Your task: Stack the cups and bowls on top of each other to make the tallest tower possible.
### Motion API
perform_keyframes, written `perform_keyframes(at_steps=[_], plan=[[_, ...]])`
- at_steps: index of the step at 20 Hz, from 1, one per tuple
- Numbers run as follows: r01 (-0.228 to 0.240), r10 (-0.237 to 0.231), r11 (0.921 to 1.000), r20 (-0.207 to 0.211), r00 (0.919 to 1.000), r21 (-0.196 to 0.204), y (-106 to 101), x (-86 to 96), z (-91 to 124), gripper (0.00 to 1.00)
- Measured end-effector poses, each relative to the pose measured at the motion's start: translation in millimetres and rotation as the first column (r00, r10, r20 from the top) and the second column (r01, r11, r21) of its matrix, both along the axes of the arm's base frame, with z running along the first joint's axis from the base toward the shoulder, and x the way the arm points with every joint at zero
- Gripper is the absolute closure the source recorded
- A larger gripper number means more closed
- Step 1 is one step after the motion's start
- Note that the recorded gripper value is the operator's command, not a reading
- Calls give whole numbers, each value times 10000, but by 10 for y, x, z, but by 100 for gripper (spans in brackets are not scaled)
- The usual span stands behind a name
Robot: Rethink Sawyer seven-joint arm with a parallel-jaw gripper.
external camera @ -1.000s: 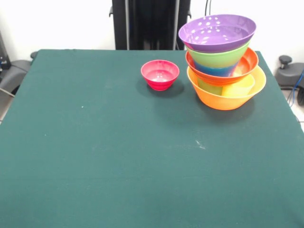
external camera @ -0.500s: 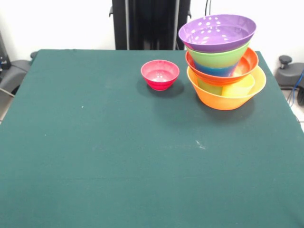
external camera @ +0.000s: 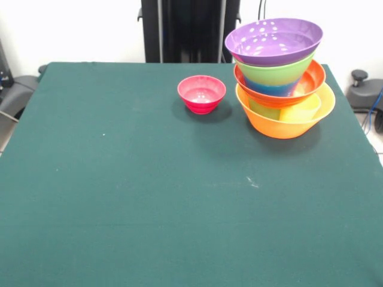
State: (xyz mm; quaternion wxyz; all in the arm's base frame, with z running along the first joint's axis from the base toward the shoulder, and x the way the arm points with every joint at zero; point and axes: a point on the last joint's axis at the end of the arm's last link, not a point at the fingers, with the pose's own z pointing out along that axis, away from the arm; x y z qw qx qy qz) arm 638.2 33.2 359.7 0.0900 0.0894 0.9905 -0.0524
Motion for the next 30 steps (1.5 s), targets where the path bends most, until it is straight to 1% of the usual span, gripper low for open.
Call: perform_keyframes(at_steps=[4,9,17,24,30], plan=[[221,-220,9997,-153,9996,87,118,-53,-143,100],[378,-373,9992,-310,9988,158,197,-135,-206,100],[387,-376,9991,-589,9976,170,250,-316,-273,100],[360,-351,9993,-595,9976,140,291,-399,-244,100],[249,-239,9996,-761,9968,126,390,-500,-291,100]])
